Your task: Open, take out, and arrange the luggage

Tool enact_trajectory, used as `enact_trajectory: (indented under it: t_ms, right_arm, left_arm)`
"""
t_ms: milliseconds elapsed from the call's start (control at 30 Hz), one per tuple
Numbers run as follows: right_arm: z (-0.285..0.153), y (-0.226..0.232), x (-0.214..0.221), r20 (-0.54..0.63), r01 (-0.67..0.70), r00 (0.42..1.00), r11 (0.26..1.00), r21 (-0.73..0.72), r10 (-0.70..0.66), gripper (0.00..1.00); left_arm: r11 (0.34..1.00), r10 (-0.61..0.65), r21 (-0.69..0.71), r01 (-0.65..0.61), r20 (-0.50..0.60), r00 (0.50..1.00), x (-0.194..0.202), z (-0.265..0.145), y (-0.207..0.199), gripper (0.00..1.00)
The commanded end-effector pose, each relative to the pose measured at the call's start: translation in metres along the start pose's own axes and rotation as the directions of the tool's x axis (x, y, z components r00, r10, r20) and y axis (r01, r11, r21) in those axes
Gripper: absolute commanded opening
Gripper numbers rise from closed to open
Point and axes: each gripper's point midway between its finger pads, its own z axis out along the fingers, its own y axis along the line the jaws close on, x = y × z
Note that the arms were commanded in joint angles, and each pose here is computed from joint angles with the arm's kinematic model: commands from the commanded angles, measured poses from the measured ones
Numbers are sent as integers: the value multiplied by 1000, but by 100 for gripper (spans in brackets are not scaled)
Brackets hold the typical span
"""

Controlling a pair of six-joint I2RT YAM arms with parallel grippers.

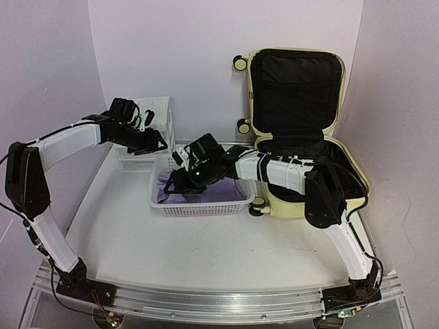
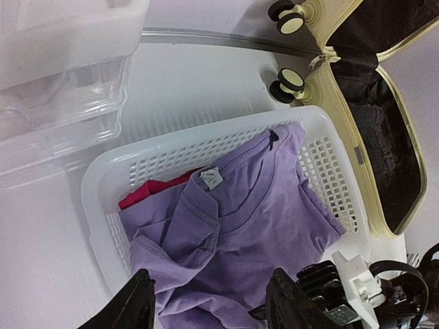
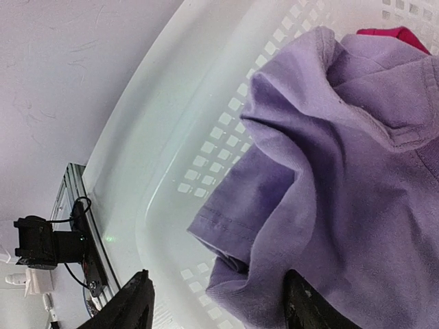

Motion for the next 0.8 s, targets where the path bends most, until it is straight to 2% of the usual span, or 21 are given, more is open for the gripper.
enact_trajectory:
  t_ms: [0,200,367,500,633,767]
  right_arm:
    - [11,23,3,-2,36,999,998,-58,-36,67]
    - [16,30,6,-27,-9,1000,993,-115,6,70]
    - [38,22,16,-74,-116,992,981,-158,105,70]
    - [49,-1,27,-86,-164,984,980,-114,154,69]
    - [26,7,-1,-24,-143,990,981,-130,141,72]
    - [-31,38,-48,107,-43,992,988,-151,60,81]
  left_arm:
    - [999,18,39,-19,9,1000,-2,-9,-10,55]
    - [998,26,55,-25,-15,1000,4,0,-16,54]
    - [997,34,64,-32,-25,999,3,7,-19,52]
    - [995,73,75,-71,-24,997,1,10,-22,41]
    - [990,117,82,-114,-38,992,1,19,-22,43]
    - [979,188,97,-181,-60,980,6,30,-28,48]
